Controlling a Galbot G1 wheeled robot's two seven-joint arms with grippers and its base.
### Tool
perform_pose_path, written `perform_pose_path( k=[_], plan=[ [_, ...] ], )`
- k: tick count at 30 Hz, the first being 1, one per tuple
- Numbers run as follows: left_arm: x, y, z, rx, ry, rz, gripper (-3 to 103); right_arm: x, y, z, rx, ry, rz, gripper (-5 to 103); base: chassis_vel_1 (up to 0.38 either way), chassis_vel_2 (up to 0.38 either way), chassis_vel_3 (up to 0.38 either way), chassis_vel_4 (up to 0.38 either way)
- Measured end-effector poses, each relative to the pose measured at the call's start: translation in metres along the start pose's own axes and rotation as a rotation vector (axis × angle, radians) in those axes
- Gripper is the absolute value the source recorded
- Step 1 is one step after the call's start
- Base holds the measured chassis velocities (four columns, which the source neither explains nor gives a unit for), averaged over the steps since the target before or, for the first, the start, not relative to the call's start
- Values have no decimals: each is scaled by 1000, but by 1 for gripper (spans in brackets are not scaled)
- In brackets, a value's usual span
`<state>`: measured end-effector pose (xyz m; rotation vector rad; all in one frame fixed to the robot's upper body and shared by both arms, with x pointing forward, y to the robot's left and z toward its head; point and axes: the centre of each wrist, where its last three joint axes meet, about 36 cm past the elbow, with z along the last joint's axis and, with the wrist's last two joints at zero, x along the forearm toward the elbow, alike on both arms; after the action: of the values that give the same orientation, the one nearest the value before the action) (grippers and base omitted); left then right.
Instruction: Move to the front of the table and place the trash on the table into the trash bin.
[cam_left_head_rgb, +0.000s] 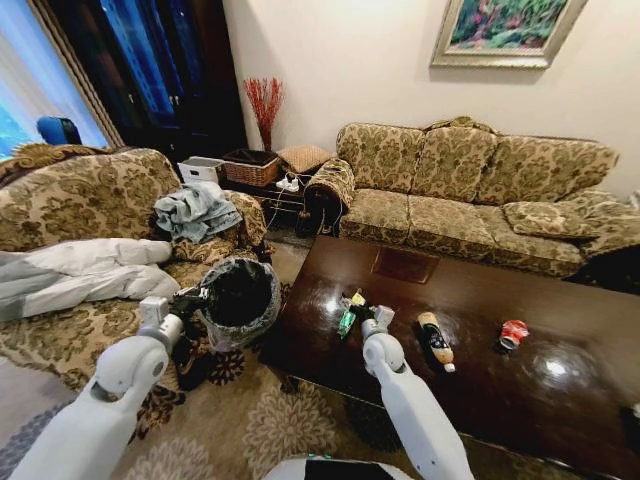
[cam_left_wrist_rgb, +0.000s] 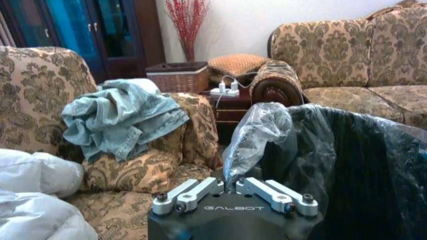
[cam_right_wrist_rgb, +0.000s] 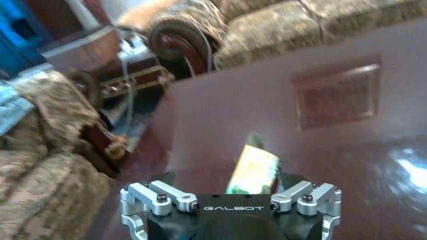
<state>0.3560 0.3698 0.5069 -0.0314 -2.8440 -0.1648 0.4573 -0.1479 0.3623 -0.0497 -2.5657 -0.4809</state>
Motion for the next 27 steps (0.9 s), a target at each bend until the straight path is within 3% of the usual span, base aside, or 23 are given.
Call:
perform_pose_path(
  k=[7, 19, 27],
  plan=[
    [-6, 17, -4, 6, 13, 24, 3, -23, 2, 14, 11, 67, 53, 100, 0, 0, 0, 0],
    [-22, 31, -21, 3, -9, 38, 3, -59, 46, 24, -18, 109, 50, 100, 0, 0, 0, 0],
    [-22, 33, -19, 1, -13, 43, 3, -69, 42, 31, 19, 119, 101, 100, 0, 0, 0, 0]
  ],
)
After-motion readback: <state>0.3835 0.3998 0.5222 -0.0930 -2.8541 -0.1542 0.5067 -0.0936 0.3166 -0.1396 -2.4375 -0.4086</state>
